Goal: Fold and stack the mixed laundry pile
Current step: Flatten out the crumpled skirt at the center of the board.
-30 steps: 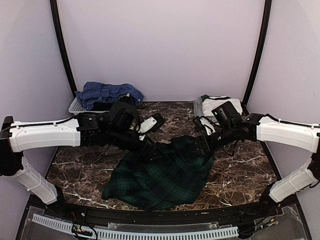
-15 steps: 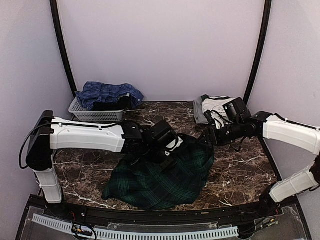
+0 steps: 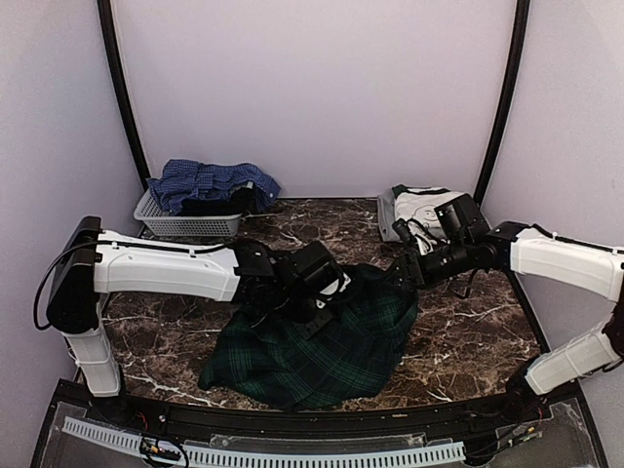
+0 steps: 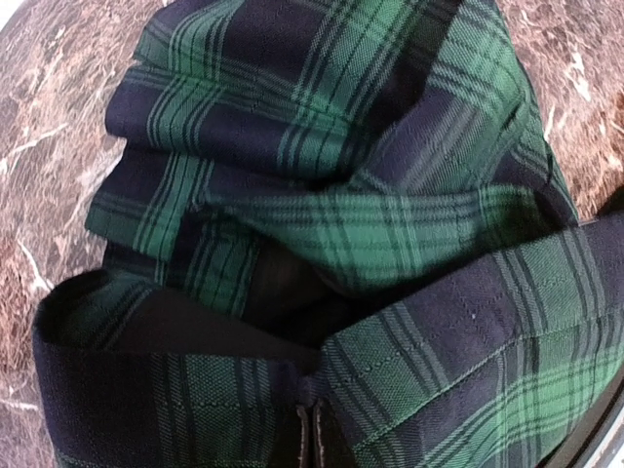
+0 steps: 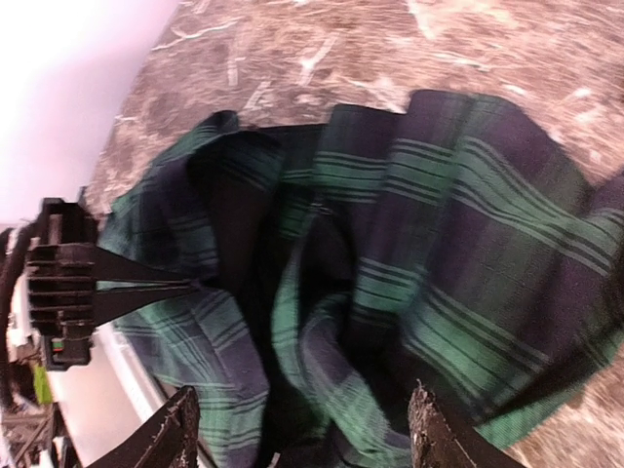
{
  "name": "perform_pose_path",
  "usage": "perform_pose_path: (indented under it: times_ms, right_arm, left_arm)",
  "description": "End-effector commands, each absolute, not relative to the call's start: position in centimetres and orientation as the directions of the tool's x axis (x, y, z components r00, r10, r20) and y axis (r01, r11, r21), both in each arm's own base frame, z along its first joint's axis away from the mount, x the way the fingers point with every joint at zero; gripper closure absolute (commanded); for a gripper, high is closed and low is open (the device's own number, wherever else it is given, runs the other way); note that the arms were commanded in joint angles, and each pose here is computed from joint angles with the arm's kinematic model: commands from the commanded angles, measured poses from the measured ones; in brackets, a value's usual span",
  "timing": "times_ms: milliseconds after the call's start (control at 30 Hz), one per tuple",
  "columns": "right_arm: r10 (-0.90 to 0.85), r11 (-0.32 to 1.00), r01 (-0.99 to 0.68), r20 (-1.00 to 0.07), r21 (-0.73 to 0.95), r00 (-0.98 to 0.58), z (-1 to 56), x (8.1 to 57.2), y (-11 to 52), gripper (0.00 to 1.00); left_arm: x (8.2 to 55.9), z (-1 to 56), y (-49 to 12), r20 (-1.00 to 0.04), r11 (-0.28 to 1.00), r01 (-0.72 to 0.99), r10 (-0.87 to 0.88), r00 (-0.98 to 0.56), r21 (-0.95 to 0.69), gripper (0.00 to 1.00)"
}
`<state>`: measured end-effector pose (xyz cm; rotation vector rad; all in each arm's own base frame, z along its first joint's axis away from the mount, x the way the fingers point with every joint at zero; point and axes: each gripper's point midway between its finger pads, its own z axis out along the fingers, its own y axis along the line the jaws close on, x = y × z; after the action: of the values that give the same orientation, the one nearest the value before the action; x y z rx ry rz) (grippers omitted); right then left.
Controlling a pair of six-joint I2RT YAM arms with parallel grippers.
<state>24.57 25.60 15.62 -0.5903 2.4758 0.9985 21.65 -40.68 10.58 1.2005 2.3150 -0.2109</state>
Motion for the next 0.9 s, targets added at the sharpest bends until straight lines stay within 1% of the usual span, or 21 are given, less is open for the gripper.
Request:
perform_pose_path:
  times_ms: [0,33,67,133,267,367,400,433,467,500,633,767,867]
  right_arm:
    - [-0.272,0.433,-0.601,-0.538,0.672,-0.798,17.2,23.2,29.2,0.31]
    - [-0.289,0.387,-0.624,-0.553,0.679,-0.781,17.7,22.6,29.9,0.32]
    - [-0.305,0.353,-0.65,-0.574,0.673,-0.76,18.0,22.1,30.6,0.32]
    - [-0.343,0.282,-0.709,-0.622,0.647,-0.704,18.6,20.9,31.9,0.31]
    - [-0.394,0.179,-0.79,-0.693,0.586,-0.603,19.8,19.3,33.7,0.28]
    - [-0.398,0.096,-0.841,-0.754,0.533,-0.523,21.6,18.4,34.7,0.28]
    - [-0.397,0.072,-0.857,-0.774,0.511,-0.494,22.2,18.1,35.1,0.28]
    - [-0.399,0.045,-0.871,-0.79,0.489,-0.465,22.8,17.6,35.5,0.28]
    - [-0.405,0.02,-0.885,-0.806,0.465,-0.432,23.3,17.1,36.0,0.28]
    - [-0.413,0.007,-0.898,-0.816,0.44,-0.403,23.5,16.7,36.3,0.28]
    - [-0.431,0.009,-0.957,-0.863,0.29,-0.265,24.3,15.9,37.6,0.27]
    - [-0.433,-0.029,-0.992,-0.896,0.125,-0.101,25.2,14.0,39.1,0.24]
    - [-0.42,-0.066,-0.997,-0.907,0.05,-0.018,25.5,12.9,40.2,0.23]
  left_arm:
    - [20.6,15.2,-40.0,-0.644,0.593,0.805,0.628,-0.437,0.032,1.0]
    - [20.2,14.6,-39.4,-0.642,0.585,0.81,0.633,-0.432,0.032,1.0]
    - [20.0,16.6,-39.6,-0.696,0.578,0.816,0.588,-0.412,0.006,1.0]
    - [19.5,18.4,-39.3,-0.76,0.563,0.826,0.528,-0.379,-0.021,1.0]
    - [17.2,22.0,-38.5,-0.872,0.449,0.892,0.412,-0.265,-0.058,1.0]
    - [15.0,24.0,-37.5,-0.924,0.335,0.942,0.352,-0.151,-0.026,1.0]
    - [14.5,23.4,-37.1,-0.923,0.312,0.95,0.362,-0.134,-0.016,1.0]
    - [13.7,24.5,-36.8,-0.938,0.27,0.963,0.337,-0.085,0.009,1.0]
    - [13.2,24.1,-36.5,-0.936,0.249,0.968,0.344,-0.071,0.018,1.0]
    - [12.5,24.8,-36.2,-0.944,0.209,0.977,0.329,-0.034,0.037,1.0]
    - [10.3,25.1,-34.4,-0.944,0.112,0.99,0.327,0.048,0.089,1.0]
    - [8.5,24.9,-32.5,-0.932,0.039,0.992,0.35,0.099,0.12,1.0]
    - [7.4,25.2,-31.5,-0.929,-0.007,0.99,0.345,0.136,0.142,1.0]
